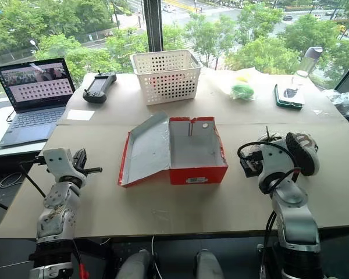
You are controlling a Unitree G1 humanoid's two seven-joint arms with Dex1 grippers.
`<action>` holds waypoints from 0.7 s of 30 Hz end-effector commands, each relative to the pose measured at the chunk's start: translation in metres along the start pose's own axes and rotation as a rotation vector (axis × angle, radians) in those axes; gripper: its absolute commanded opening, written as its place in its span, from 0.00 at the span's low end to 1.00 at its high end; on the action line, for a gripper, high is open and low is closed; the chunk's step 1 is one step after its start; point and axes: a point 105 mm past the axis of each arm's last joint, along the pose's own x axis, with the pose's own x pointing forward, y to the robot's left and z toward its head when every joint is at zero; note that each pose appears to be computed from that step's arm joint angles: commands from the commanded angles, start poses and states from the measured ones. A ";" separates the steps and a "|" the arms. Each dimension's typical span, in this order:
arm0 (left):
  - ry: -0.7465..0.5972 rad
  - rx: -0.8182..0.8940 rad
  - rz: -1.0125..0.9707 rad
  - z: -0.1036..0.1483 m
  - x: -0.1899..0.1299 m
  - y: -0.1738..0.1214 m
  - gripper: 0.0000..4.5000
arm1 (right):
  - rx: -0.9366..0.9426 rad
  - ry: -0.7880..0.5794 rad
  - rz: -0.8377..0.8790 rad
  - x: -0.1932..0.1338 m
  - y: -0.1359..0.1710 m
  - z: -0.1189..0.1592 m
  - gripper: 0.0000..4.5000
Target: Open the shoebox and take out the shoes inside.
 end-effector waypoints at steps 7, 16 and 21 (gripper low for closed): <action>-0.016 -0.001 0.047 -0.002 -0.004 0.004 0.00 | -0.026 -0.038 -0.045 -0.001 -0.004 -0.002 0.96; 0.000 0.006 0.062 -0.006 -0.004 0.007 0.00 | -0.025 -0.043 -0.043 0.002 0.001 -0.003 0.96; 0.005 0.001 0.029 -0.007 -0.002 0.002 0.00 | -0.026 -0.041 -0.046 0.003 0.002 -0.004 0.96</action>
